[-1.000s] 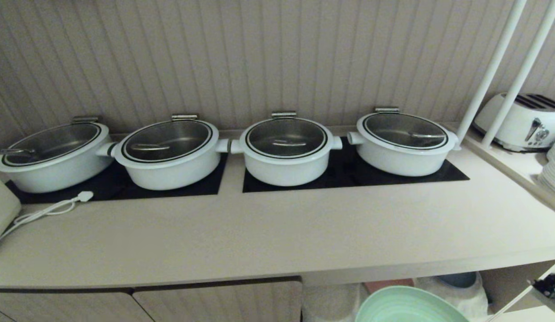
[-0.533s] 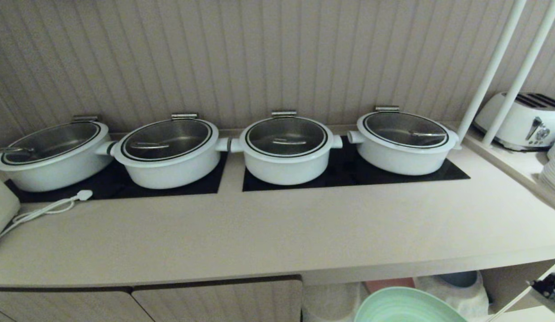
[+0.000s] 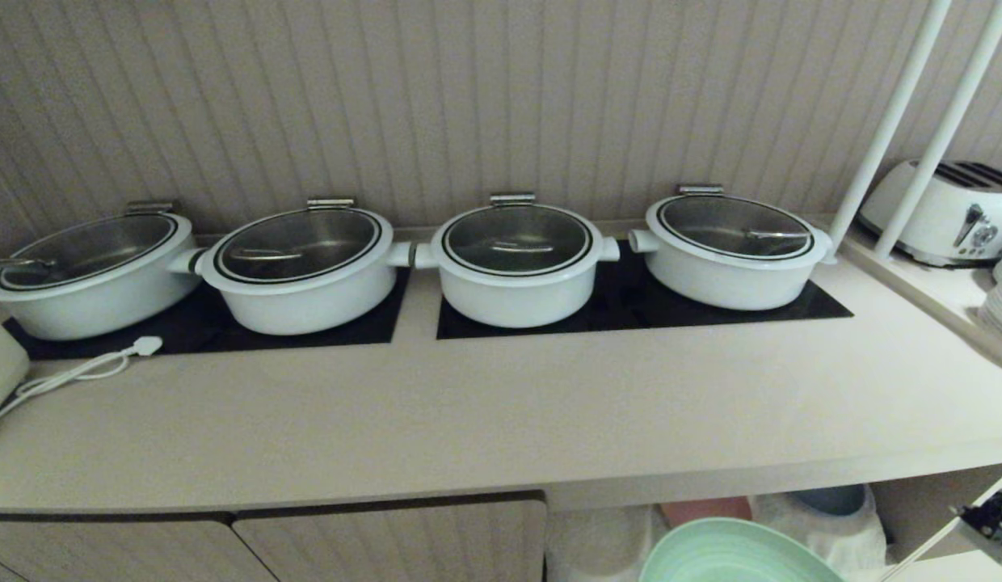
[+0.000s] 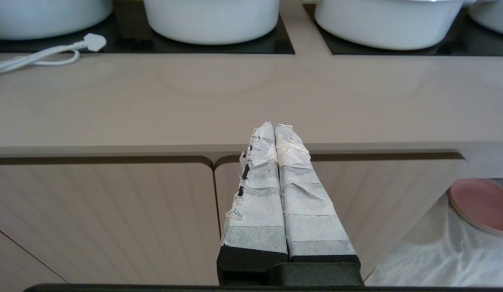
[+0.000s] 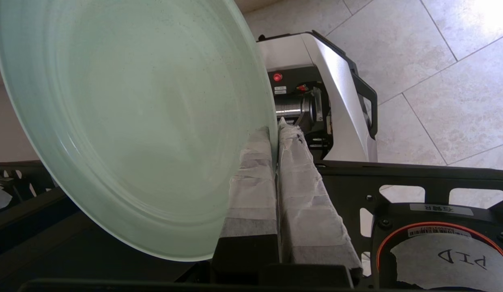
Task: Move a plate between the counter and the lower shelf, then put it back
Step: Put the plate in the cupboard
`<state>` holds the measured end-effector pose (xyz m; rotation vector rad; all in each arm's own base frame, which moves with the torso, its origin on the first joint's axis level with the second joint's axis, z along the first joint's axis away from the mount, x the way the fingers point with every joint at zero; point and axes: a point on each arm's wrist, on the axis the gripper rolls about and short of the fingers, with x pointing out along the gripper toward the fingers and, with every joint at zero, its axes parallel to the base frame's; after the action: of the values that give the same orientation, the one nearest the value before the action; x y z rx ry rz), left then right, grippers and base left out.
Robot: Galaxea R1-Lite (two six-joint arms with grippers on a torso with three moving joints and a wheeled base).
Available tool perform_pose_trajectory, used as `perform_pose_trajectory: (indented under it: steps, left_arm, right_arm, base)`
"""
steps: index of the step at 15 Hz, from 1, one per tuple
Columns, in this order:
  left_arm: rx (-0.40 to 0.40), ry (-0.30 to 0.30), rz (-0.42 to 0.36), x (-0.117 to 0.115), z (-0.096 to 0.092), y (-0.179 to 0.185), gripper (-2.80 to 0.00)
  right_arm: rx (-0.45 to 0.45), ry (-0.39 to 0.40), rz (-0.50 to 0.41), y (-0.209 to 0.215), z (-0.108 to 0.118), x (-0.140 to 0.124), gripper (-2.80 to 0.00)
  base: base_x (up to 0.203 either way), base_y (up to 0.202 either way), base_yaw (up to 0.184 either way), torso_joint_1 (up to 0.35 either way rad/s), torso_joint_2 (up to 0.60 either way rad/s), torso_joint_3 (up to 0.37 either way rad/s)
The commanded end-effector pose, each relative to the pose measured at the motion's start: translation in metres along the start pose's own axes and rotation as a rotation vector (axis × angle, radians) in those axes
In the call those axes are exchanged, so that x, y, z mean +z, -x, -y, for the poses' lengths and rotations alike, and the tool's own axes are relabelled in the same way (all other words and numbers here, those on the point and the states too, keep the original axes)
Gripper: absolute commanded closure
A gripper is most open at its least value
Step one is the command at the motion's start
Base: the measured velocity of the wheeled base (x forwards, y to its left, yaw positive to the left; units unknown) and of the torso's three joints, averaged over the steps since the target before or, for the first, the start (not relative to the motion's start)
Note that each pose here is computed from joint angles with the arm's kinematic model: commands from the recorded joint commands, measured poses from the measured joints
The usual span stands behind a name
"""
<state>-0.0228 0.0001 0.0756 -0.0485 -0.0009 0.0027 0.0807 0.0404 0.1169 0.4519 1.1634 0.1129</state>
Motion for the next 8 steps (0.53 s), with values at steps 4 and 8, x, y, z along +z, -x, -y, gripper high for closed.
perform_pose_trajectory:
  steps: [4,8]
  left_arm:
    - [0.0,0.001,0.001,0.0,0.0,0.0,0.0]
    - [0.0,0.001,0.001,0.0,0.0,0.0,0.0]
  right_arm:
    - [0.002,-0.004,-0.002,0.0003,0.0004,-0.0007,0.0]
    - [0.0,-0.005,-0.004,-0.0001,0.0009,-0.0012,0.0]
  base:
    - [0.0,0.0,0.0,-0.104,0.23,0.114]
    - [0.0,0.0,0.0,-0.14,0.3,0.152]
